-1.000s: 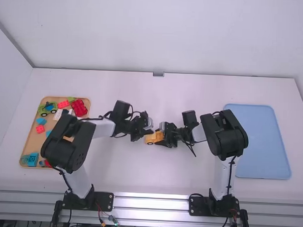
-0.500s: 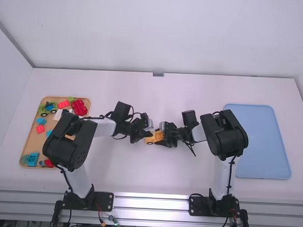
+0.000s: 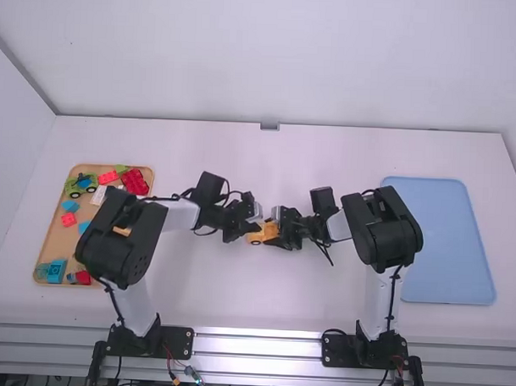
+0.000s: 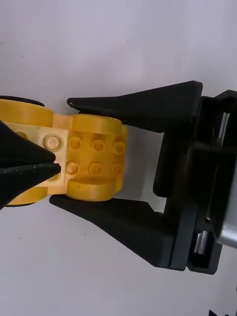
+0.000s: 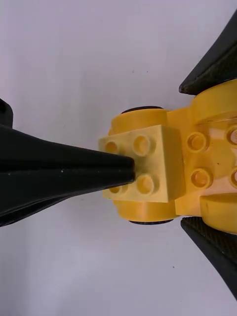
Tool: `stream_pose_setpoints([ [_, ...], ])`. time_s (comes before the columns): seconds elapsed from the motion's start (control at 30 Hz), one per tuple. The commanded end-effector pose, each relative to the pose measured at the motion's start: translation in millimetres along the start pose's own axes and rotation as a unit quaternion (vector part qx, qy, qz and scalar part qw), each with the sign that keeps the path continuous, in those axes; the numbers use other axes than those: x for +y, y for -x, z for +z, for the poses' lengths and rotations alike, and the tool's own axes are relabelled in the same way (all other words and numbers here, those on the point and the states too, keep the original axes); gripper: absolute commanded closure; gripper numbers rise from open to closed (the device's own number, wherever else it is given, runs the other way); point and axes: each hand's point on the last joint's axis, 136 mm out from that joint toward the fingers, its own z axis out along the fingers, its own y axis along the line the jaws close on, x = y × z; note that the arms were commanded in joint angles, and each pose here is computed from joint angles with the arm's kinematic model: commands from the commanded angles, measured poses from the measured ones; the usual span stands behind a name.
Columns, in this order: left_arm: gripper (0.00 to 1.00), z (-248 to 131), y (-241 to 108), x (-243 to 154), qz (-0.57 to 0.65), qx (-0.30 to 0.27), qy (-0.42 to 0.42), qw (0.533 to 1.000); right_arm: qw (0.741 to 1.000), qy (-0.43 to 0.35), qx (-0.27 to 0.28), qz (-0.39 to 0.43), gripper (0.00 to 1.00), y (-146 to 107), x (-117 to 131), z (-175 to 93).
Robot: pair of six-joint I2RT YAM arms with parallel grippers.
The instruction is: Assemble lego blocks to make yellow taxi
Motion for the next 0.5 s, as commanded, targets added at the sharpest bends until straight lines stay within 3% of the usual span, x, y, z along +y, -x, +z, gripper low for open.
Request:
stream_pose_setpoints([
  [0.0,0.98,9.0,-44.8,-5.0,-0.009,0.073,0.000,0.997,1.000,-0.005,0.017,0.013,0.55,-10.6,-0.2,0.7],
  [0.23,0.99,-21.8,0.2,13.5,-0.007,0.069,0.017,0.997,1.000,-0.006,0.017,0.013,0.54,-10.7,-0.7,0.3],
  [0.37,0.98,-52.1,53.9,24.2,0.017,0.009,0.027,0.999,0.999,-0.012,0.017,0.027,0.52,-9.9,-4.0,0.4],
  [0.4,0.79,-63.2,69.1,29.2,0.017,-0.014,0.035,0.999,0.999,-0.018,0.017,0.036,0.51,-9.7,-7.1,0.1],
  [0.43,0.01,-71.7,77.5,36.0,0.007,-0.027,0.047,0.999,0.999,-0.024,0.020,0.038,0.51,-10.3,-9.5,0.2],
  [0.47,0.00,-76.0,80.7,39.9,-0.001,-0.033,0.053,0.998,0.999,-0.027,0.022,0.038,0.51,-10.5,-10.8,0.4],
])
